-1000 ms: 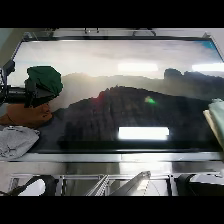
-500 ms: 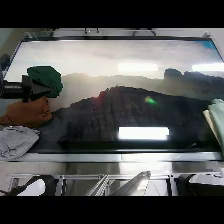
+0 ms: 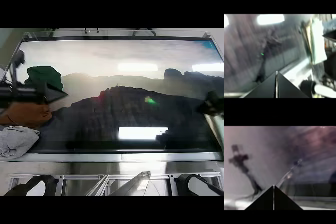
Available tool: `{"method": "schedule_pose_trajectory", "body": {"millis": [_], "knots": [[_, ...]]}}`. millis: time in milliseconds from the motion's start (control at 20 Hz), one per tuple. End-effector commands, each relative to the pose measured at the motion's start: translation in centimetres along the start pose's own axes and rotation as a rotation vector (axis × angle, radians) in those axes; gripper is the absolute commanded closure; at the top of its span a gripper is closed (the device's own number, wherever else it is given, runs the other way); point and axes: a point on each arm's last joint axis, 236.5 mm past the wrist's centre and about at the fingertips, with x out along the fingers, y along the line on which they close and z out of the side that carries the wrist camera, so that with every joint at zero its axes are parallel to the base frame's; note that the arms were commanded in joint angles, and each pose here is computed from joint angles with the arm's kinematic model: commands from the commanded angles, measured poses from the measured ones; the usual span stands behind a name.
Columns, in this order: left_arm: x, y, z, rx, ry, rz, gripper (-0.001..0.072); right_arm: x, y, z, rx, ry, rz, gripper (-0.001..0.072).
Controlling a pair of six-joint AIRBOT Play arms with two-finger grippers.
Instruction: Fold the shirts.
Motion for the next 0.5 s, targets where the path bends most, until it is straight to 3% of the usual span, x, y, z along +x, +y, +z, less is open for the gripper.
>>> {"method": "schedule_pose_trajectory", "body": {"millis": [0,200,450], "knots": [[4.2,0.6,-7.8,-0.037,0.083,-0.002,0.0696,5.7,6.3,-9.6,-0.152,0.07,0.204,0.0698],[6.1,1.8,-13.6,-0.087,0.124,0.012,0.0695,8.5,6.4,-13.2,-0.221,0.097,0.182,0.0698],[5.7,1.9,-15.2,-0.103,0.113,0.014,0.0695,8.3,8.4,-12.8,-0.205,0.069,0.254,0.0696]]}}
